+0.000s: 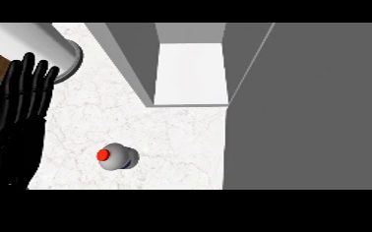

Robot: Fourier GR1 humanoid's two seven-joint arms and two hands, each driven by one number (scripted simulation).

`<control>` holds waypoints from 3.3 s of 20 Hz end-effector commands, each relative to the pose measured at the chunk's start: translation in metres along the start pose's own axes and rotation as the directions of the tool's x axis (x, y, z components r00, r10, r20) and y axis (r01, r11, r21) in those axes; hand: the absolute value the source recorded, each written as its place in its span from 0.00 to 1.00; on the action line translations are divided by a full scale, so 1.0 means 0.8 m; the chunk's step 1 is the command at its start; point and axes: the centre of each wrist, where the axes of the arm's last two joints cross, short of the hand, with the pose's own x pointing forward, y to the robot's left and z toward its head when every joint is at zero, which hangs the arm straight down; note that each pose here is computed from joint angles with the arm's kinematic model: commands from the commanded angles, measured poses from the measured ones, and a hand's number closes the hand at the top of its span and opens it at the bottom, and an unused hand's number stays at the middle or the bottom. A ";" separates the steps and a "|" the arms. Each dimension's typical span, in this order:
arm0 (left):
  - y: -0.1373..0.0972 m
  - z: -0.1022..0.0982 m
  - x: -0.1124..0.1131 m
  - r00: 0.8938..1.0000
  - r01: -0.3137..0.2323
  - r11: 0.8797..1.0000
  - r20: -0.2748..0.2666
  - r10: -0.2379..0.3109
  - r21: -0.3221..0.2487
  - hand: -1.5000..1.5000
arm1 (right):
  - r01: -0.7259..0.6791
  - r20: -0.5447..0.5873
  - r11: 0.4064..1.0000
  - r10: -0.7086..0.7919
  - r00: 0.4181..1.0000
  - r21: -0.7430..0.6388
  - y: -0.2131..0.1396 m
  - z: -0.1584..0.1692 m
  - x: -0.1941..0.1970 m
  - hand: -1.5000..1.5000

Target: Pick up the bottled water, place it into the cabinet and close the cabinet

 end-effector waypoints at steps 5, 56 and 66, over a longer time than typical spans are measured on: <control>-0.031 0.043 0.026 0.988 0.150 0.925 -0.026 -0.150 0.349 0.00 | -0.028 -0.146 0.999 0.031 0.989 0.026 -0.010 0.041 -0.005 0.00; -0.146 0.148 -0.032 0.926 0.099 0.757 -0.338 0.167 0.646 0.00 | 0.205 -0.234 0.970 -0.170 0.957 0.130 -0.013 0.173 0.140 0.00; -0.107 0.181 -0.112 0.909 0.082 0.744 -0.356 0.216 0.664 0.00 | 0.207 -0.244 0.968 -0.169 0.955 0.143 -0.018 0.185 0.154 0.00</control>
